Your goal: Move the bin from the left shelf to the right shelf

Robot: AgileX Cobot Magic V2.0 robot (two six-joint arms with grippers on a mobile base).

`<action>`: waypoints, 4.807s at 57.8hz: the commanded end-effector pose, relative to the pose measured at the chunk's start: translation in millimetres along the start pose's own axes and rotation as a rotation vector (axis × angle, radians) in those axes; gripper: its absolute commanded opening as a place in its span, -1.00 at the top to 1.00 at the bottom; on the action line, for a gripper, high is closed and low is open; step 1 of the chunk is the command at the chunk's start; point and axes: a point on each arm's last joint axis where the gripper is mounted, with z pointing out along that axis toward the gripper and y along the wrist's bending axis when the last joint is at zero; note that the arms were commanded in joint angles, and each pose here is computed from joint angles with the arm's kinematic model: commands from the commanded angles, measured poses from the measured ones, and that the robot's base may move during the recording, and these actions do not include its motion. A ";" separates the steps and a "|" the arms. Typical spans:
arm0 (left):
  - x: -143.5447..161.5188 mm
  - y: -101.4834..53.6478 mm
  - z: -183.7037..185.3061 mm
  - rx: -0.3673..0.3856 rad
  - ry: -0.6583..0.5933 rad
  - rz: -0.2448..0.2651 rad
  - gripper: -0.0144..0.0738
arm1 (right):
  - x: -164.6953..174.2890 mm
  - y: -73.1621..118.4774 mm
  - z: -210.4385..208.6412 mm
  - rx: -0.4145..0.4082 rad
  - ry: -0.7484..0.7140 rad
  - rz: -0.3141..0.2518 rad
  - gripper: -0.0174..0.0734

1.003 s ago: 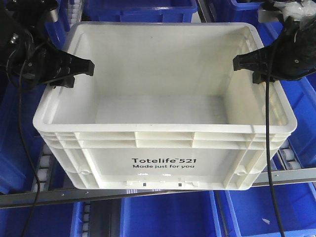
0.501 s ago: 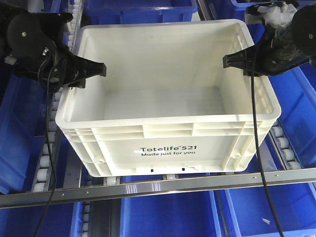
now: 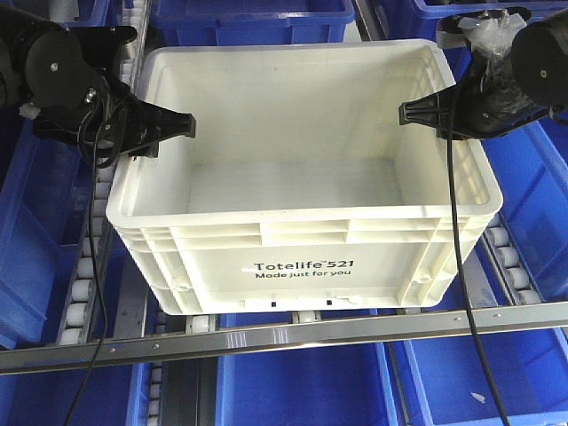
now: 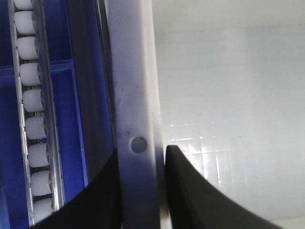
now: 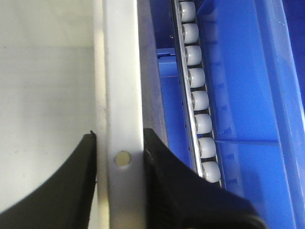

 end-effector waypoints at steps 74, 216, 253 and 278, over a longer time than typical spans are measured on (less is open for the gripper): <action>46.4 9.4 -92.4 0.219 -0.409 0.135 -0.06 | 49.4 -9.7 -93.5 -0.200 -0.529 -0.085 -0.48; 278.9 108.1 -128.2 0.292 -0.922 0.169 0.69 | 260.5 -57.1 -154.7 -0.259 -0.930 -0.068 0.63; 307.2 139.3 -71.0 -0.156 -1.006 -0.073 0.69 | 260.5 -57.1 -154.7 -0.258 -0.929 -0.068 0.63; 308.4 137.3 -66.4 -0.117 -1.035 -0.040 0.69 | 260.5 -57.1 -154.7 -0.258 -0.929 -0.068 0.63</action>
